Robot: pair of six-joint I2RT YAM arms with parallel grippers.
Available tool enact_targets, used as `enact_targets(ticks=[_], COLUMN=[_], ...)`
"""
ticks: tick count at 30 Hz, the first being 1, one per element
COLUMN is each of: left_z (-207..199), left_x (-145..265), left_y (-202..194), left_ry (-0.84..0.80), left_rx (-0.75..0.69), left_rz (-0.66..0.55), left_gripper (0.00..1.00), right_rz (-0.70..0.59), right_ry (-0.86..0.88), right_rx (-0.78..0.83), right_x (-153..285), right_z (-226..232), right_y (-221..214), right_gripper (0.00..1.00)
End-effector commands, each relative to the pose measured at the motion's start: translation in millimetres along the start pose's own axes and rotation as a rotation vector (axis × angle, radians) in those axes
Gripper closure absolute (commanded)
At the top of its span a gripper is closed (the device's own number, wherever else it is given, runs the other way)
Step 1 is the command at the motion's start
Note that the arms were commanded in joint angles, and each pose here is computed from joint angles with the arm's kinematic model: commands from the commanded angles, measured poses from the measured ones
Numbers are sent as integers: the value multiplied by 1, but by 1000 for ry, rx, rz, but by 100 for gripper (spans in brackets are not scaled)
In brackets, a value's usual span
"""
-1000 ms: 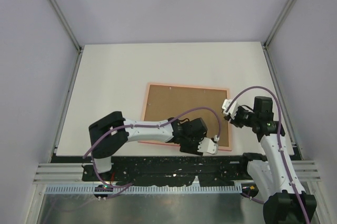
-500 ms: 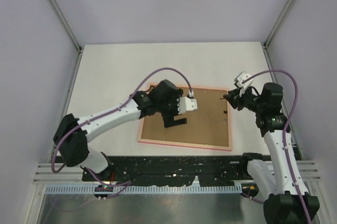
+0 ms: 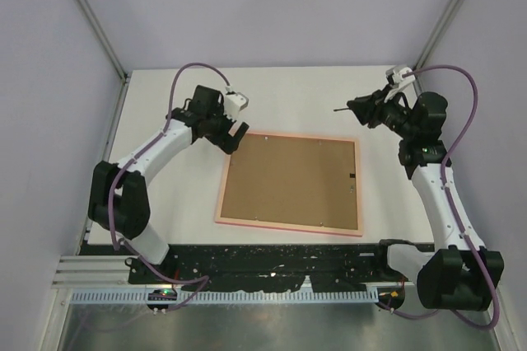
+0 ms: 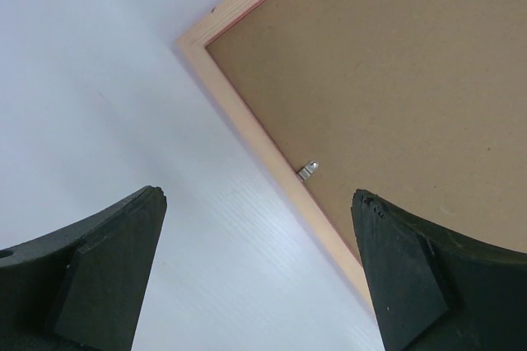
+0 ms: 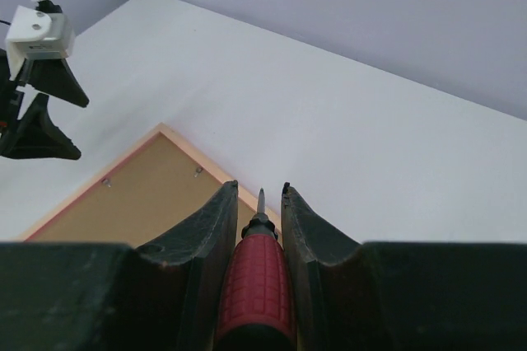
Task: Take the photo out of the frame
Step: Release the photo frame item from the photo frame.
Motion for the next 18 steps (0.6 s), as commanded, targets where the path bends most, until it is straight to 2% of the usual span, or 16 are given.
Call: enact_targets(ticks=[1,7,11,15,18], left_z=[7,6,7,11,19], left_x=[3,-10,-18,-32,-42], left_y=[-1,-12,-11,-8,-4], left_ry=[-43,-59,-87,-105,-66], left_rx=[119,145,152,169,214], left_rz=[-18,2,3,23,47], left_gripper=[0,0,0,0,1], right_rz=[-59,1,-37,-46,-33], right_ry=[132,185,252,259,303], right_rx=[-43,-31,-55,-184,-282], right_x=[-14,-35,-46,-66,-76], right_z=[9,-3,0,-9,-14], right_y=[15,18,51,62,45], right_gripper=[92,92,92,92,92])
Point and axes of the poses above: each gripper's point midway between its finger pads, its own x axis back along the fingers, its own z axis along the line the jaws close on, y = z × x, the point moved 7 cm from there along x, back along the fingers, and after that the axes turned 7 degrees about -x, right-handed, at the moved point
